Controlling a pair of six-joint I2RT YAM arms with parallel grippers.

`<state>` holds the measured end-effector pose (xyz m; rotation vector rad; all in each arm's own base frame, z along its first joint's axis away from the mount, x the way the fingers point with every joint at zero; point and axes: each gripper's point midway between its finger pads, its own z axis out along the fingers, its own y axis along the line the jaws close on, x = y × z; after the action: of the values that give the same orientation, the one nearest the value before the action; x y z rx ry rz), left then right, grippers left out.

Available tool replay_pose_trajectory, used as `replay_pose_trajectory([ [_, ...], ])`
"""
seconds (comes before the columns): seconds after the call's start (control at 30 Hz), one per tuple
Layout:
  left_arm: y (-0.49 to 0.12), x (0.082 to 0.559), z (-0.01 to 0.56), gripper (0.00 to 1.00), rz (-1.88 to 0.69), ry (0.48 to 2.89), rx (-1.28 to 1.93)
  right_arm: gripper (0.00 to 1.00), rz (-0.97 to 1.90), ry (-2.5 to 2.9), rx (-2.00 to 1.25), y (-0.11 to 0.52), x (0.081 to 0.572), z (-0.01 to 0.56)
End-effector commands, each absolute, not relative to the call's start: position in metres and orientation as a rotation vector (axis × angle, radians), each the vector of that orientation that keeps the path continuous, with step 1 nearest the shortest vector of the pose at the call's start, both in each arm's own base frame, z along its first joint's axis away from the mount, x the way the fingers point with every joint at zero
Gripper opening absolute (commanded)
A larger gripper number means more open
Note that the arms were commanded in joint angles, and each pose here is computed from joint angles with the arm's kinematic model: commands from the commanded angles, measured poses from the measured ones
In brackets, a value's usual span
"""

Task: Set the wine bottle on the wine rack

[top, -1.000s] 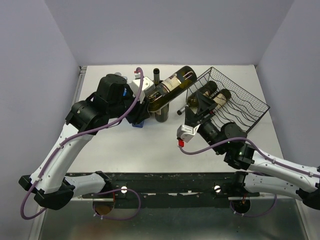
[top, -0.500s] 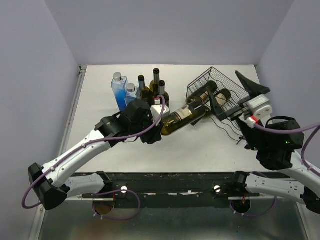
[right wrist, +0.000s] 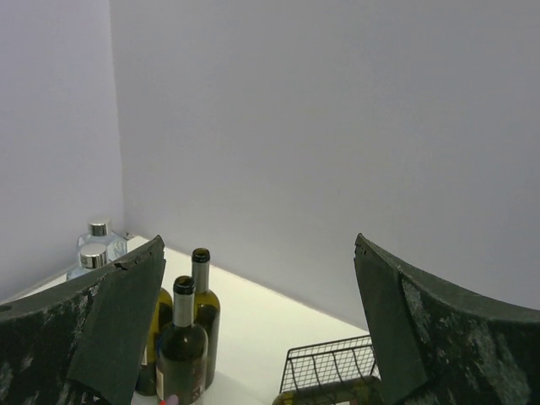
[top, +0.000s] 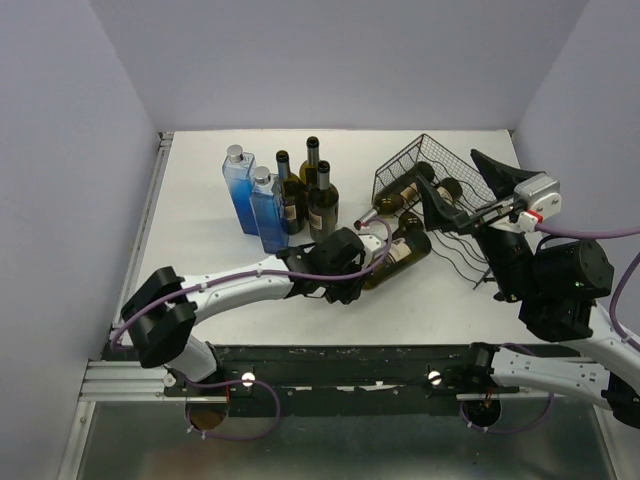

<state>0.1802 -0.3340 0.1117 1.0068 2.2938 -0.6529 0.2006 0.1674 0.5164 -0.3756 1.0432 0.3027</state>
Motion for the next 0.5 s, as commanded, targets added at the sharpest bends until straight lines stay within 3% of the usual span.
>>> replay_pose_trajectory([
  [0.0,-0.398,0.206,0.172,0.0,-0.767,2.02,0.953,1.0,0.303,1.087,-0.332,0.158,0.202,0.508],
  [0.47,-0.442,0.225,0.143,0.0,-0.733,2.051,0.989,1.0,0.299,1.11,-0.306,0.145,0.199,0.506],
])
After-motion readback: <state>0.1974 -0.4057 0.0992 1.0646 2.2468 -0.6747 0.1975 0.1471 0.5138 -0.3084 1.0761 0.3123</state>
